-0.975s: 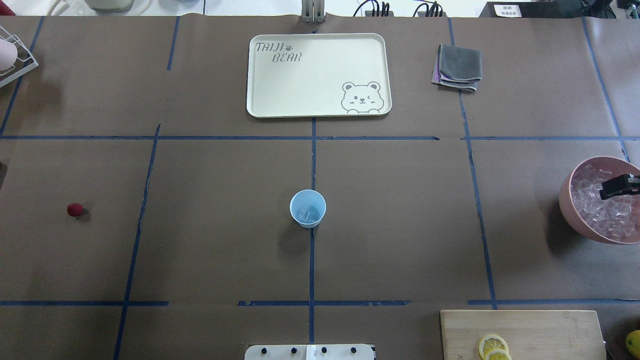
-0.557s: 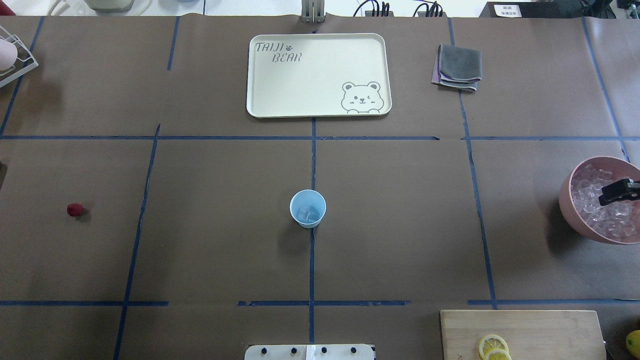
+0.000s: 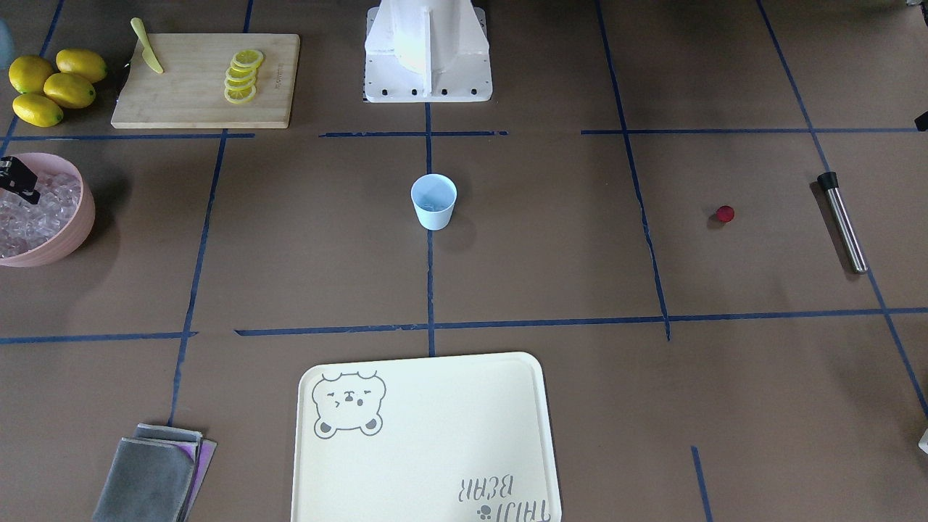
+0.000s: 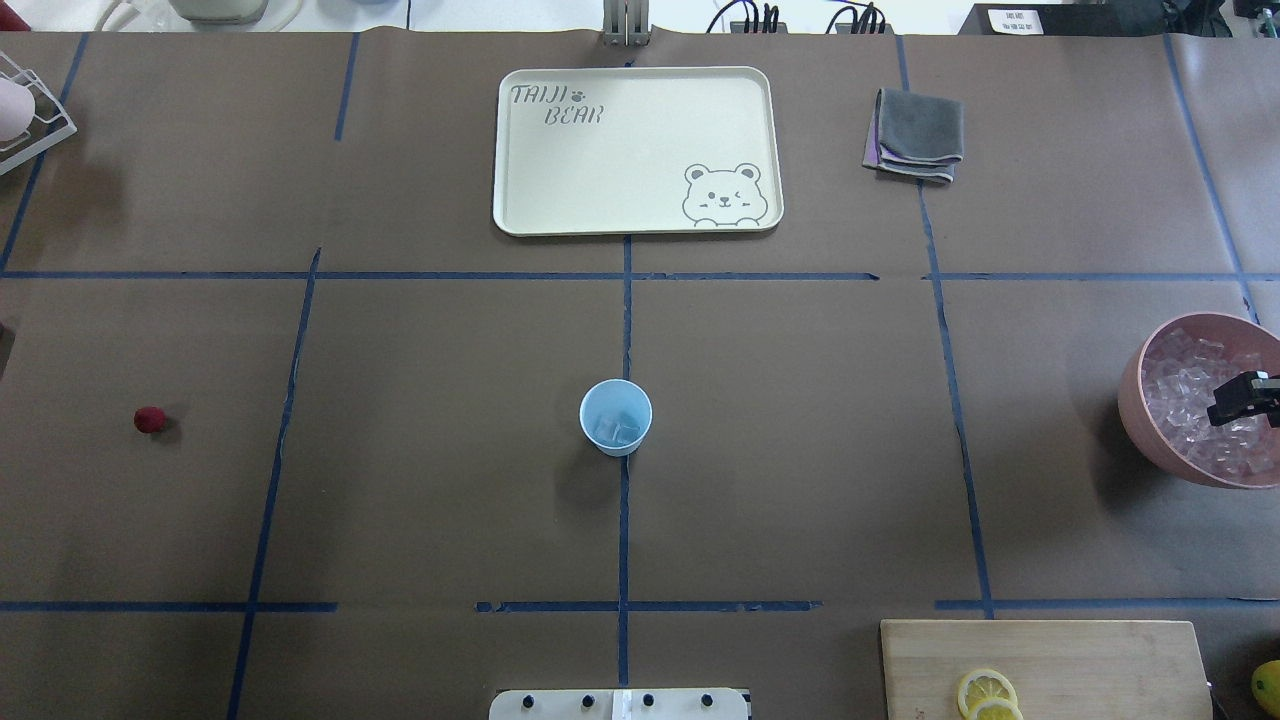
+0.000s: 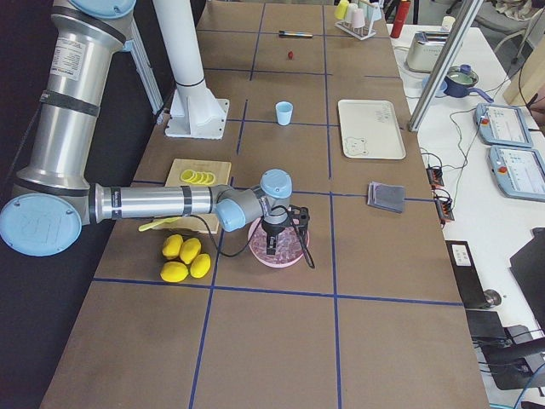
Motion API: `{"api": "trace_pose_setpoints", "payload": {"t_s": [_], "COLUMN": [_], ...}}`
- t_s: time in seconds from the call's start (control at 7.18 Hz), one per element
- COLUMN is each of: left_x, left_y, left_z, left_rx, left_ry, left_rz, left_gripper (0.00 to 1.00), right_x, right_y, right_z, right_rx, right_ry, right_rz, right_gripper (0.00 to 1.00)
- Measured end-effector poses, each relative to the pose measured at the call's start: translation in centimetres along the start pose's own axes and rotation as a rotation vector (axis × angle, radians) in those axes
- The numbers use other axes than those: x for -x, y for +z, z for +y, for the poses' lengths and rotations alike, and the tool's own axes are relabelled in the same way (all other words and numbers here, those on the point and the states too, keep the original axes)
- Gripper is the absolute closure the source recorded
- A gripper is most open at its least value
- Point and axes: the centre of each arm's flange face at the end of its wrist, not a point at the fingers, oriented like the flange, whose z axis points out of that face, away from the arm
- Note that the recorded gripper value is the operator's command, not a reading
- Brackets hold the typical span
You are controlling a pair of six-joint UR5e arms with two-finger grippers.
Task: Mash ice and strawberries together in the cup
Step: 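Grasp a third ice cube from the pink bowl with the right gripper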
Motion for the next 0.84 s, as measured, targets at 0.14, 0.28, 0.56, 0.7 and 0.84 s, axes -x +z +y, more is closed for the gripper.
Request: {"api": "trace_pose_setpoints", "payload": {"t_s": [0.14, 0.28, 0.56, 0.7, 0.84], "left_x": [0.0, 0.0, 0.0, 0.0, 0.0], "left_y": [0.0, 0.0, 0.0, 0.0, 0.0], "left_z": [0.0, 0.0, 0.0, 0.0, 0.0], "left_rx": [0.0, 0.0, 0.0, -0.001, -0.001], "left_ry": [0.0, 0.0, 0.001, 0.001, 0.001], "left_rz": [0.0, 0.0, 0.0, 0.0, 0.0], "left_gripper": [0.0, 0.0, 0.0, 0.0, 0.0], "right_x": [0.1, 0.2, 1.2, 2.4, 4.2], "right_y": [-0.1, -0.2, -2.5, -5.3, -8.0], "right_z": [-0.1, -0.1, -0.1, 0.0, -0.1], "right_rx": [-0.002, -0.006, -0.05, -0.097, -0.143], "right_ry": [-0.004, -0.011, -0.029, -0.04, -0.038], "right_rz": [-0.001, -0.001, -0.019, -0.044, -0.074], "right_gripper": [0.99, 1.0, 1.0, 1.0, 1.0]}}
